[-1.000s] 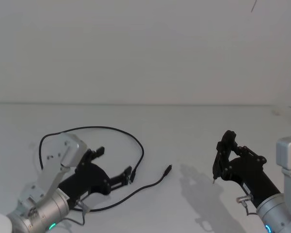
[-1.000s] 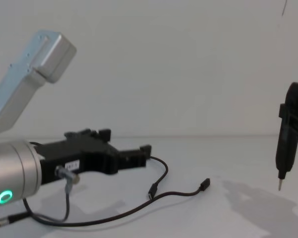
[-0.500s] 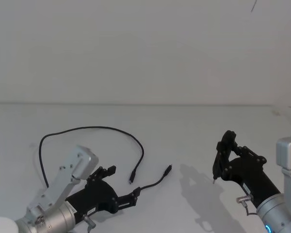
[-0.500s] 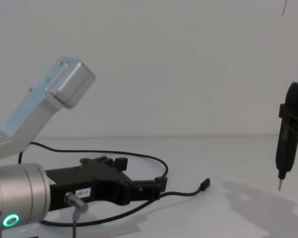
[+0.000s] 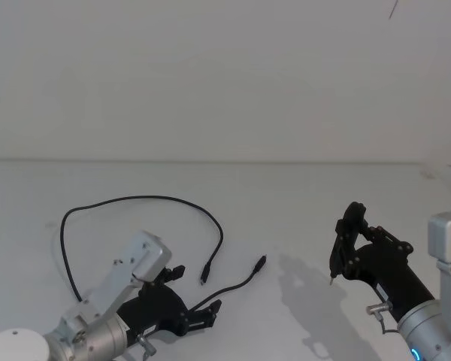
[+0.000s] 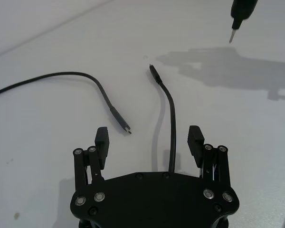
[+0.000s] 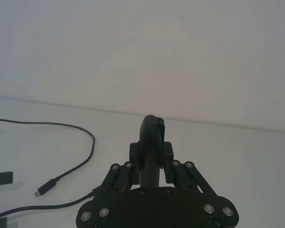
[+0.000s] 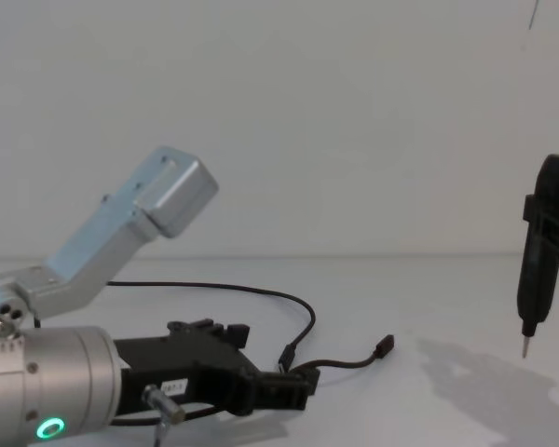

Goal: Pick up the data cable with the one hand.

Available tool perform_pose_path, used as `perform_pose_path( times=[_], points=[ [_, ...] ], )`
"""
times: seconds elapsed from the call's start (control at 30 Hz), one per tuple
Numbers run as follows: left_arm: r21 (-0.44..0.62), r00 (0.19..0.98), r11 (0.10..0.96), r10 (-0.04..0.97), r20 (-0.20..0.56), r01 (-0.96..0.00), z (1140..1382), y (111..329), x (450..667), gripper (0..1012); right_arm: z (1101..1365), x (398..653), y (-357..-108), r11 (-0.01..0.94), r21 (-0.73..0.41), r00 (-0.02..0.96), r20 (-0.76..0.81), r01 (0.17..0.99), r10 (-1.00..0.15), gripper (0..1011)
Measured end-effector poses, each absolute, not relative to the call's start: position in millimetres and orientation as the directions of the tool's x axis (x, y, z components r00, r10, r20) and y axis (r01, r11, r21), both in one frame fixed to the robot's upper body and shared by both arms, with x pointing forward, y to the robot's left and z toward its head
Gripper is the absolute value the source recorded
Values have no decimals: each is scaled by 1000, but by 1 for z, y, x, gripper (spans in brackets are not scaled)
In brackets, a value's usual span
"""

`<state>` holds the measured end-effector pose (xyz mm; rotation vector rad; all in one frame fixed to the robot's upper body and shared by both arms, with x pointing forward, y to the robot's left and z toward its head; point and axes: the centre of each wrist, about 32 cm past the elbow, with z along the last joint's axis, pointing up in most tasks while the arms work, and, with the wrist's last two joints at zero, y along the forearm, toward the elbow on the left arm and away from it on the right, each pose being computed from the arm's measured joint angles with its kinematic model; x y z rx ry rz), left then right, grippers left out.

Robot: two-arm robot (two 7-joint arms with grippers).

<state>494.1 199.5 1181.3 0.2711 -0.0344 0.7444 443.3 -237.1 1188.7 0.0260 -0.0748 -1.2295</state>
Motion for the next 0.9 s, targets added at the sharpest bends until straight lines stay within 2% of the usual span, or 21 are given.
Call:
perform_pose_path(
  times=[0.2, 0.23, 0.57, 0.6, 0.7, 0.73, 0.9],
  points=[
    [252, 746, 706, 653, 131, -662, 1179, 195, 499, 962, 1189, 443, -237, 335, 60, 333, 43, 940, -942, 279],
    [259, 750, 708, 648, 130, -657, 1177, 192, 501, 892, 1189, 443, -237, 335, 60, 333, 43, 940, -942, 279],
    [262, 766, 725, 633, 111, -637, 1175, 184, 507, 628, 1189, 443, -237, 335, 60, 333, 43, 940, -942, 279],
    [262, 768, 727, 631, 110, -635, 1175, 184, 507, 568, 1189, 443, -237, 335, 60, 333, 43, 940, -942, 279],
    [261, 773, 732, 626, 104, -629, 1174, 182, 509, 498, 1189, 443, -237, 335, 60, 333, 43, 940, -942, 279],
    [261, 775, 735, 624, 102, -626, 1174, 181, 509, 436, 1189, 443, -237, 335, 60, 333, 43, 940, -942, 279],
    [260, 781, 741, 617, 97, -619, 1174, 179, 510, 295, 1189, 443, -237, 335, 60, 333, 43, 940, -942, 279]
  ],
)
